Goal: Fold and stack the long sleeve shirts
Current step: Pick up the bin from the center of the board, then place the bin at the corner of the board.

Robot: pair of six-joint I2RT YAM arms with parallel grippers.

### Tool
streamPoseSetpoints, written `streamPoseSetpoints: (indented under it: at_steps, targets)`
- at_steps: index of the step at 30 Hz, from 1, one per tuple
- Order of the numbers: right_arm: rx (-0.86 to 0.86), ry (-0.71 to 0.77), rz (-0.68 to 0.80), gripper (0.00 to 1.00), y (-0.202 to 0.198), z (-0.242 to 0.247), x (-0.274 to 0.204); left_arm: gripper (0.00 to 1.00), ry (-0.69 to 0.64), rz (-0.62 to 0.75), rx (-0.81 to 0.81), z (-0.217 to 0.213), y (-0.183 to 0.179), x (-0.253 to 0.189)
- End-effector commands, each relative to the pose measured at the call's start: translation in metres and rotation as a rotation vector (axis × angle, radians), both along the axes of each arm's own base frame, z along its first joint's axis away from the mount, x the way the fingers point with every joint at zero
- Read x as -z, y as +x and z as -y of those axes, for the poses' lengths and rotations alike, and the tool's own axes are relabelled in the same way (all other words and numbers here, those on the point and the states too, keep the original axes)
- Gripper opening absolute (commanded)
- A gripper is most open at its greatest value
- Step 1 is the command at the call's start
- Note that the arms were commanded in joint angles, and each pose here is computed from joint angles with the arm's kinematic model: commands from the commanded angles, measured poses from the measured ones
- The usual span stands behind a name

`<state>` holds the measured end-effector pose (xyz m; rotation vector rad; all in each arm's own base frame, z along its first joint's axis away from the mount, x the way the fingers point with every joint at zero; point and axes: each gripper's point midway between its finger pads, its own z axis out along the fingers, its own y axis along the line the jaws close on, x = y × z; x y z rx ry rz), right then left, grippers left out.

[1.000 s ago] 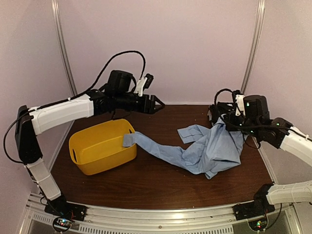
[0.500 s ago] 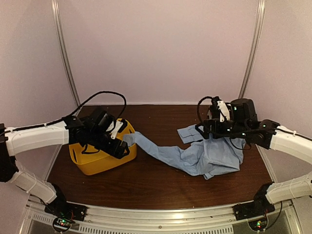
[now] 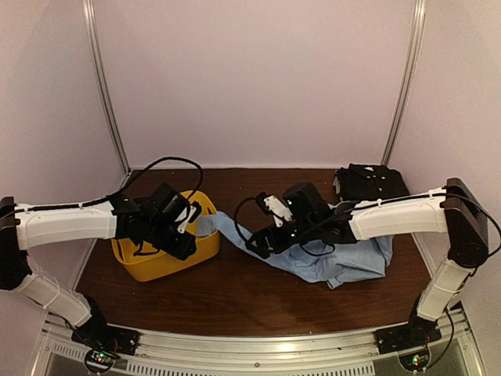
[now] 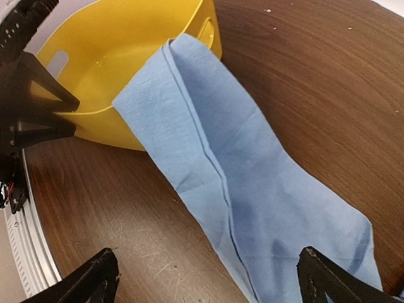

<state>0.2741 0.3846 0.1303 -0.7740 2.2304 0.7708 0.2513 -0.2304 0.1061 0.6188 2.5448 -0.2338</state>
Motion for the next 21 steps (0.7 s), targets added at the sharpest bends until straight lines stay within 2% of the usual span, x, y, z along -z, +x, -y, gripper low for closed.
streamPoseSetpoints:
  at_steps: [1, 3, 5, 6, 12, 15, 21]
  targets:
    - [-0.075, -0.032, 0.004, 0.99, 0.006, -0.034, 0.025, 0.28, 0.031, 0.048, -0.057, -0.011, 0.014, -0.006]
    - [-0.074, -0.075, 0.001, 0.91, 0.013, -0.037, 0.041, 0.23, 0.029, 0.057, -0.083, -0.018, 0.022, -0.008]
    - [-0.069, -0.113, 0.009, 0.77, 0.019, -0.038, 0.050, 0.18, 0.017, 0.069, -0.105, -0.024, 0.033, -0.011]
    - [-0.067, -0.128, 0.011, 0.63, 0.021, -0.037, 0.053, 0.15, 0.010, 0.073, -0.117, -0.028, 0.039, -0.013]
    - [-0.010, -0.121, 0.049, 0.11, 0.029, -0.020, 0.032, 0.05, -0.005, 0.093, -0.208, -0.058, 0.087, -0.024]
    - [0.047, -0.100, 0.056, 0.01, 0.034, -0.003, 0.021, 0.01, 0.015, 0.104, -0.260, -0.077, 0.115, -0.029]
    - [0.144, -0.052, 0.048, 0.00, 0.042, 0.029, 0.013, 0.00, 0.055, 0.079, -0.293, -0.102, 0.171, -0.031]
